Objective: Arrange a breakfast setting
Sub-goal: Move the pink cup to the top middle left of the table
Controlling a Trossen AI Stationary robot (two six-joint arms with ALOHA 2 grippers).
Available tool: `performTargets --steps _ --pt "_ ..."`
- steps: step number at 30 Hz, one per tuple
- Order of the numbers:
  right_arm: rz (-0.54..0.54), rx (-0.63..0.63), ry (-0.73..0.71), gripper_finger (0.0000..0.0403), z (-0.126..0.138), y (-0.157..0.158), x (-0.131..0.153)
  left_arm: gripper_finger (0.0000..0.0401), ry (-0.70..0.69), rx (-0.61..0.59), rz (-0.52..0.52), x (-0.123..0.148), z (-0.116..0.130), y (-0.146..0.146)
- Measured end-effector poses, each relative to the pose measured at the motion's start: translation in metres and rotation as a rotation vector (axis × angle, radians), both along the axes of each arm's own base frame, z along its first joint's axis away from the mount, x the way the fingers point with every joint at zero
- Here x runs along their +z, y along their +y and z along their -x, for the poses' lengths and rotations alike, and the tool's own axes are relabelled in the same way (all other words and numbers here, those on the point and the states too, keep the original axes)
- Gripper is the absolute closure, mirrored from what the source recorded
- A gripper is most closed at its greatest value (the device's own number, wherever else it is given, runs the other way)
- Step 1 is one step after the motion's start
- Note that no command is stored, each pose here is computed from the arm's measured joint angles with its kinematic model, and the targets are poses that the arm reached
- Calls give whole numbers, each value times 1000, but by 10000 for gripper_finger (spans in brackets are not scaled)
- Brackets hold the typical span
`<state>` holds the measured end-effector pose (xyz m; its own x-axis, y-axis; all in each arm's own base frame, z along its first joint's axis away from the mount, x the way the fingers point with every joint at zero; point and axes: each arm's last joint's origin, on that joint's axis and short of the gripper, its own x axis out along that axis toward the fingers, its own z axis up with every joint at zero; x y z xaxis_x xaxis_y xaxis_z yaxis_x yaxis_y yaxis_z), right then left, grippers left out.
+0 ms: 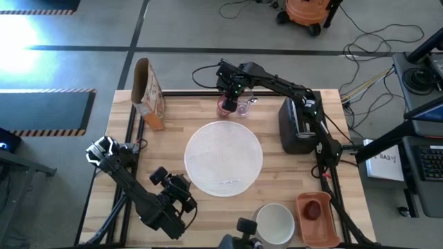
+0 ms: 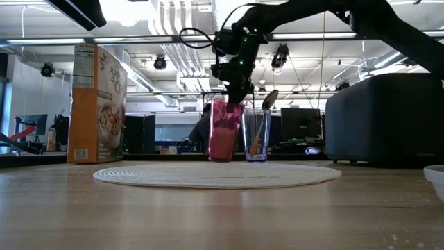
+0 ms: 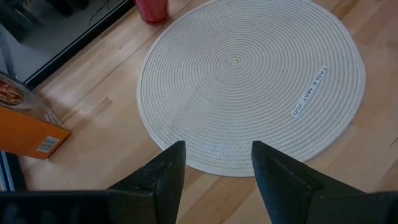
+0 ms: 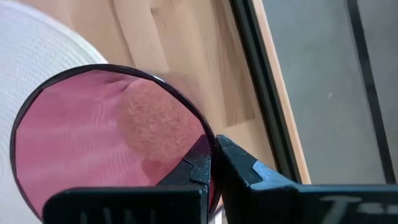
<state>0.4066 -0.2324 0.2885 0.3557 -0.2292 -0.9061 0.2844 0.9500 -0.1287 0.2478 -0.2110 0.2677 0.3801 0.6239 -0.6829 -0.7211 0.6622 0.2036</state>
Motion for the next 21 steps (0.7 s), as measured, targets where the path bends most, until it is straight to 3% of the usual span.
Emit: performTargets --steps 21 --pt "29 11 -29 310 -2 -2 4 233 -5 7 3 0 0 0"
